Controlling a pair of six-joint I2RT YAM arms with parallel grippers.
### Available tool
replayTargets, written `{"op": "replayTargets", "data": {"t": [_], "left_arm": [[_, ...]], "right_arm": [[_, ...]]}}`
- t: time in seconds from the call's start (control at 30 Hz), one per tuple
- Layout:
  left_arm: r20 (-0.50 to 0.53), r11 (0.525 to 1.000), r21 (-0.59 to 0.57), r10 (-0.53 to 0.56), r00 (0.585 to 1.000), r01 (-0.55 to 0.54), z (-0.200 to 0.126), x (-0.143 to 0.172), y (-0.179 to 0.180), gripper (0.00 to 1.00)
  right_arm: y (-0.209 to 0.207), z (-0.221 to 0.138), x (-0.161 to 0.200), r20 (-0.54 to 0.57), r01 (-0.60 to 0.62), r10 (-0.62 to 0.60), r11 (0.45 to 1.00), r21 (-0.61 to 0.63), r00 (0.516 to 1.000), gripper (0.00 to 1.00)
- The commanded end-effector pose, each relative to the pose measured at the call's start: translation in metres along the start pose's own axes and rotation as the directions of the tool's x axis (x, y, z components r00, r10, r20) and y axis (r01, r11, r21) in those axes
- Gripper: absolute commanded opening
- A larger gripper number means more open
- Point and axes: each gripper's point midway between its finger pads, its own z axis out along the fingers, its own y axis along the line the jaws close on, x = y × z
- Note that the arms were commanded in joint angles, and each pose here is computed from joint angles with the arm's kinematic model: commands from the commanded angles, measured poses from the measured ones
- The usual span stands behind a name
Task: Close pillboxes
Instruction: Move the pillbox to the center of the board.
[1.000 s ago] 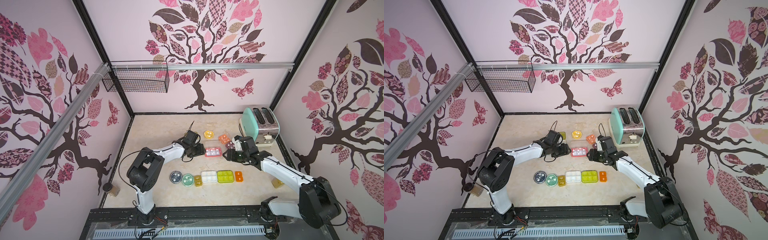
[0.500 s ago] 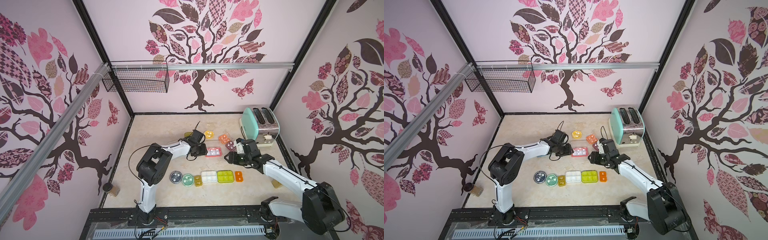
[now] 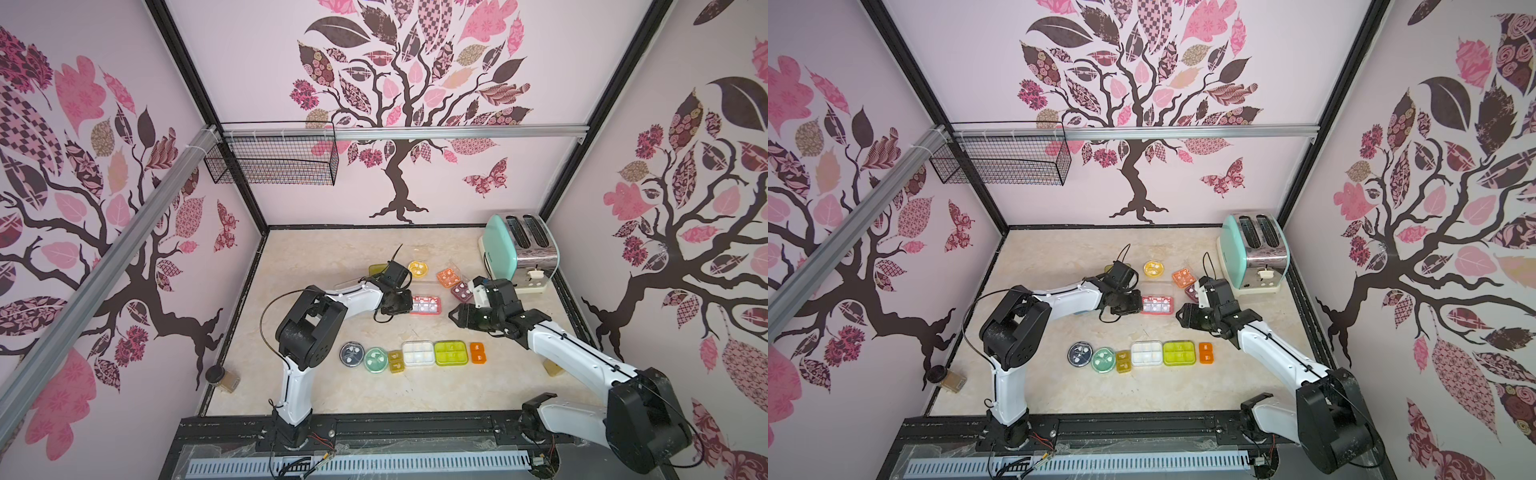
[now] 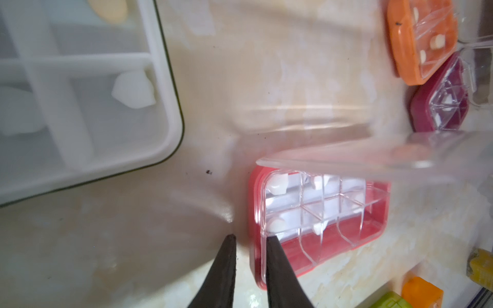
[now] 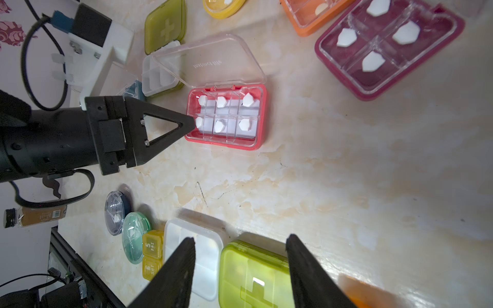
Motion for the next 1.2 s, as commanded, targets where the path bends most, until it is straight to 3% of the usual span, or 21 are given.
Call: {"op": "replayTargets", "data": {"t": [0.0,0.27,0.57,0.7,0.87,1.0,1.17], "left_arm": [[-0.011,0.999,-0.047,0.018,1.000,-0.018,-0.010,0.009,0.010,0.19],[-0.007,0.997,-0.073,0.021,1.000,-0.022,-0.034,0.029,0.025,0.18],[-0.012,0.993,-0.113,0.026,1.000,-0.028,-0.043,0.046,0.042,0.17],[-0.018,0.991,-0.127,0.029,0.999,-0.031,-0.044,0.049,0.048,0.17],[-0.016,0.987,-0.152,0.057,0.998,-0.059,-0.051,0.049,0.052,0.18],[0.015,0.986,-0.146,0.087,0.996,-0.084,-0.069,0.045,0.049,0.26],[0.055,0.992,-0.091,0.096,0.994,-0.091,-0.092,0.044,0.037,0.33]], "right_arm": [[0.002,-0.001,0.002,-0.014,0.002,-0.002,1.000,-0.012,1.000,0.58],[0.008,0.009,0.002,-0.035,-0.043,0.041,0.997,-0.061,0.999,0.58],[0.036,0.029,-0.022,-0.069,-0.081,0.070,0.984,-0.160,0.995,0.47],[0.055,0.031,-0.040,-0.034,0.006,-0.013,0.979,-0.203,0.999,0.47],[0.075,0.029,-0.064,0.013,0.208,-0.210,0.955,-0.210,0.978,0.56],[0.082,0.034,-0.077,0.017,0.377,-0.381,0.906,-0.193,0.924,0.63],[0.095,0.049,-0.064,0.004,0.650,-0.658,0.743,-0.162,0.753,0.74]]}}
